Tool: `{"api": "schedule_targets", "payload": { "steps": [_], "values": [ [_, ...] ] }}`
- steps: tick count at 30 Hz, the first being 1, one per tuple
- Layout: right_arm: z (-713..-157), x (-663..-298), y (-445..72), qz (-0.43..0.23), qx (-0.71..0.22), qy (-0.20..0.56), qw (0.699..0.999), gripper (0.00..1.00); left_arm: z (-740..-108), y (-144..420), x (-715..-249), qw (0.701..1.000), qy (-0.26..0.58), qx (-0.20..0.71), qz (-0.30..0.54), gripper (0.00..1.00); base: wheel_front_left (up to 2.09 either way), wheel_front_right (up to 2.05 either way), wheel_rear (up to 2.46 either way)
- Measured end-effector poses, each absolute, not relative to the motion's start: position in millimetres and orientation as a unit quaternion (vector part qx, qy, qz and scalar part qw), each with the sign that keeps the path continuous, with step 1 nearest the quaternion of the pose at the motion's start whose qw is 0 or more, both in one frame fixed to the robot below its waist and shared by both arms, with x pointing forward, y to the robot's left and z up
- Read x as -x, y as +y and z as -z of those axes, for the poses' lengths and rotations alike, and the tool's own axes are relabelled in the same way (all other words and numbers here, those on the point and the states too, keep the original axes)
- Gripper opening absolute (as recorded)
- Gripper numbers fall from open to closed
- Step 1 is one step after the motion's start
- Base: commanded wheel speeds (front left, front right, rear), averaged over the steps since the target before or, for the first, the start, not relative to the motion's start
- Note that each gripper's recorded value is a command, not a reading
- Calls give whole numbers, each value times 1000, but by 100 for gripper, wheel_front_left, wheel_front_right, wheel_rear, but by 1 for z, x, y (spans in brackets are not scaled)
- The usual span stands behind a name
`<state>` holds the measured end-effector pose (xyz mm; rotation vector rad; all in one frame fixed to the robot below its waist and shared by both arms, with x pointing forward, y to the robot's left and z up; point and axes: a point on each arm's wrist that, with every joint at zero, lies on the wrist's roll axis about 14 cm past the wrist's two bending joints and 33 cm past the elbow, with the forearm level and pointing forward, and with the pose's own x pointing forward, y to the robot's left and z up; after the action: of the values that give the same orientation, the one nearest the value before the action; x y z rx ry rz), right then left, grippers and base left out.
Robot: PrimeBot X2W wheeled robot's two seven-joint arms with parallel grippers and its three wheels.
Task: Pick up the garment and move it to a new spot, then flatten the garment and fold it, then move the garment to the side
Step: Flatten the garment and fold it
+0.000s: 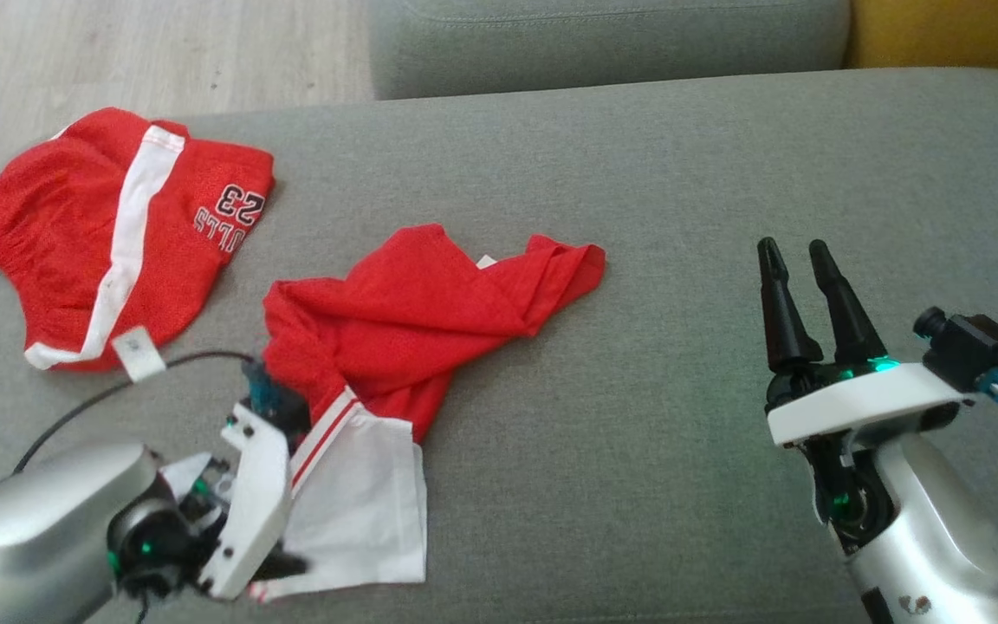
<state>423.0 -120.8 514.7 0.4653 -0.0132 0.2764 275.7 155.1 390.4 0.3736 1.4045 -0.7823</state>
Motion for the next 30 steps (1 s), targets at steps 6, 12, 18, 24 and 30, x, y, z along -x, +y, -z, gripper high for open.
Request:
{"api": "schedule_targets", "payload": {
  "steps": [6, 12, 18, 24, 30],
  "values": [
    [-516, -422, -112, -149, -227, -4, 963, 100, -426, 111, -308, 764, 520, -51, 378, 100, 0, 0, 0],
    [-508, -422, -93, -176, -219, 25, 959, 100, -503, 132, -389, 919, 270, -23, 287, 100, 0, 0, 0],
    [-504, -440, -63, -220, -199, 61, 953, 100, -535, 163, -409, 980, 109, 3, 165, 100, 0, 0, 0],
    [-507, -475, -19, -283, -164, 118, 938, 100, -510, 189, -384, 995, 65, 62, 46, 100, 0, 0, 0],
    [-470, -488, 22, -331, -128, 259, 898, 100, -513, 189, -374, 991, 30, 132, -10, 100, 0, 0, 0]
  ]
}}
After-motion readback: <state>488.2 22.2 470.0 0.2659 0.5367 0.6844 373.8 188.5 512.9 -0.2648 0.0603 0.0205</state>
